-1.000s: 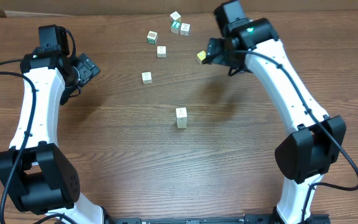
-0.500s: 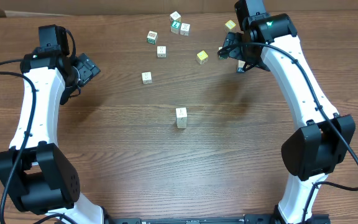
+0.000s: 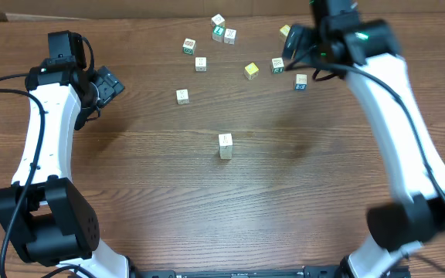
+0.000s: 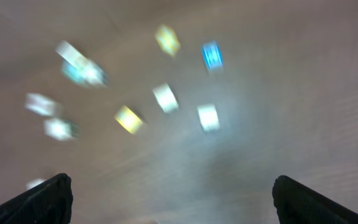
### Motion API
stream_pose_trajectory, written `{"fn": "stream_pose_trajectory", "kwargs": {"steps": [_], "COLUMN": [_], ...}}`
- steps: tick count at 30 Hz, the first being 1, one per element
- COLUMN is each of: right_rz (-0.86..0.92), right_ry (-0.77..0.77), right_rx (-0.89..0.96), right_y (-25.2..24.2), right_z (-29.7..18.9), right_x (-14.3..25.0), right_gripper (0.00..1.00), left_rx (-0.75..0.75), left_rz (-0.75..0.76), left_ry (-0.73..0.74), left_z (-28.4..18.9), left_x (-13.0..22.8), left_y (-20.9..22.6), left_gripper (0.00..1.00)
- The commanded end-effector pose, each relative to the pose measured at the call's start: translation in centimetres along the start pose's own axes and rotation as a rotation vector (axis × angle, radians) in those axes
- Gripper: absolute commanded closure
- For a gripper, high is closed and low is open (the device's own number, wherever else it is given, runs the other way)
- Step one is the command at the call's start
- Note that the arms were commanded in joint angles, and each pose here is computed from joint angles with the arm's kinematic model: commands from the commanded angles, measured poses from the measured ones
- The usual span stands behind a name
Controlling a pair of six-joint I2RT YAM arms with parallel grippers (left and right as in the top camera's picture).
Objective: Form a tower
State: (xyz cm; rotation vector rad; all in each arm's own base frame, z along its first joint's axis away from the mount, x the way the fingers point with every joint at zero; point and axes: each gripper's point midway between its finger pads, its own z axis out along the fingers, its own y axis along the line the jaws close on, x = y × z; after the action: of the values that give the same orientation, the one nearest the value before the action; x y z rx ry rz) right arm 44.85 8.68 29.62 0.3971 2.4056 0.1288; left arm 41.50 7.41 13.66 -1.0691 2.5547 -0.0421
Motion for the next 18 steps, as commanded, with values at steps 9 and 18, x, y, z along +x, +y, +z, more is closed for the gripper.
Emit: {"fn": "stream_pose_trajectory", "kwargs": {"steps": [9, 18], "right_rz": [-0.191, -0.148], "right_ry": [-0.383, -0.553], "right_rx": [-0.107, -0.229], "right_y": [-2.5, -6.1], "right_z": [-10.7, -6.7], "right_x": [-3.0, 3.3], "right_gripper": [0.00, 0.00], "left_rx": [0.010, 0.010], "left_rz": [0.003, 0.003], "left_ry": [-0.011, -0.011], "left_z": [-0.2, -0.2], "left_x": [-0.4, -0.4], "left_y": [-0.5, -0.5], "left_gripper": [0.00, 0.01]}}
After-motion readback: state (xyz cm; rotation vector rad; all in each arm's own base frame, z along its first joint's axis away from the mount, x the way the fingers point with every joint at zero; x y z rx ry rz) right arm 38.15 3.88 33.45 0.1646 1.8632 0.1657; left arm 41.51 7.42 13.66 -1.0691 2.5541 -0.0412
